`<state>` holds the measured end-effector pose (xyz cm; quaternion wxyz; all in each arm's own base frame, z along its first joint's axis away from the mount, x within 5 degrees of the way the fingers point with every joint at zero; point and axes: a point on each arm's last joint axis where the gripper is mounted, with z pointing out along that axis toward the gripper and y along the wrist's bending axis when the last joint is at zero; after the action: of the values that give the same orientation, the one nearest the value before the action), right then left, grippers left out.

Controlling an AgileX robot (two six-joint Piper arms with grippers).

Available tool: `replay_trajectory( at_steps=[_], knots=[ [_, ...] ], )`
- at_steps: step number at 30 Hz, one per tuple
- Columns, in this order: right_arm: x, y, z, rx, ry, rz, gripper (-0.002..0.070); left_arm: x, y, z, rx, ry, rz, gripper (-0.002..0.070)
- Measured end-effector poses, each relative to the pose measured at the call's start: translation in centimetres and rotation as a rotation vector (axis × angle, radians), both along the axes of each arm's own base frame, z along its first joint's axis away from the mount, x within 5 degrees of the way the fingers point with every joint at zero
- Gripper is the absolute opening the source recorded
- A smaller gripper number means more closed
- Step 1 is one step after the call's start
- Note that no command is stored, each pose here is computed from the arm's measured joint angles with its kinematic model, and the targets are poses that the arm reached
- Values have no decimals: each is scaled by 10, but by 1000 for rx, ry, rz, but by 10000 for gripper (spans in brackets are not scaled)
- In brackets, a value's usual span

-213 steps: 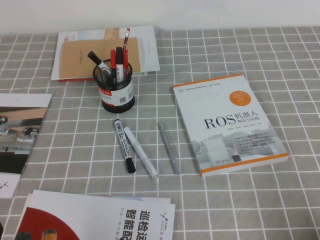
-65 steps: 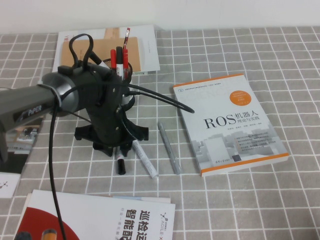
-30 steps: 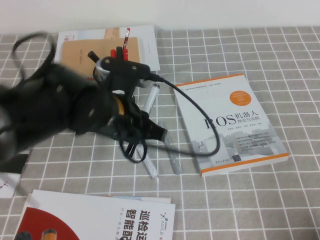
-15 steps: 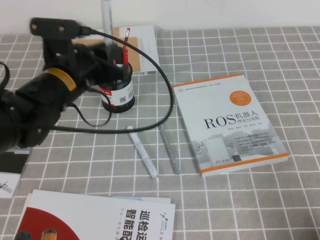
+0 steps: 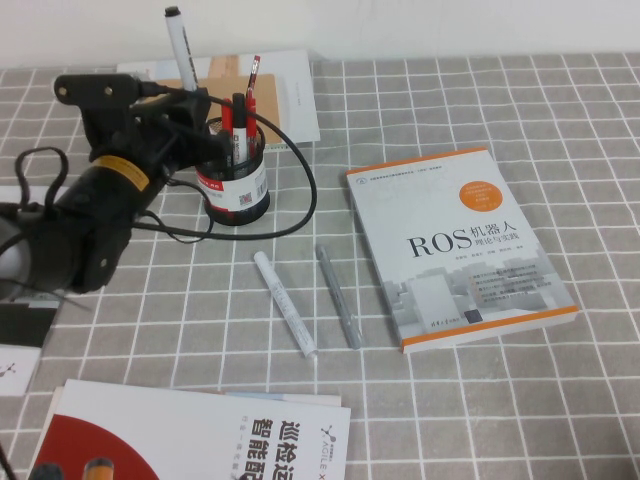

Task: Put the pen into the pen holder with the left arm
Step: Place the pen onto the pen holder

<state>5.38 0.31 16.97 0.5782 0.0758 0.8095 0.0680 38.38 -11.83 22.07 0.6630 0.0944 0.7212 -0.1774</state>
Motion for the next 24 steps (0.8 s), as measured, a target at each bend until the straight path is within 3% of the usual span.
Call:
replay_trajectory(
  at_steps=[19, 21, 24],
  knots=[
    [0, 0, 0, 0, 0, 0, -15, 12, -1, -23, -11, 54, 18, 106],
    [0, 0, 0, 0, 0, 0, -15, 12, -1, -23, -8, 61, 19, 130],
    [0, 0, 0, 0, 0, 0, -15, 12, -1, -24, -9, 66, 23, 230]
  ],
)
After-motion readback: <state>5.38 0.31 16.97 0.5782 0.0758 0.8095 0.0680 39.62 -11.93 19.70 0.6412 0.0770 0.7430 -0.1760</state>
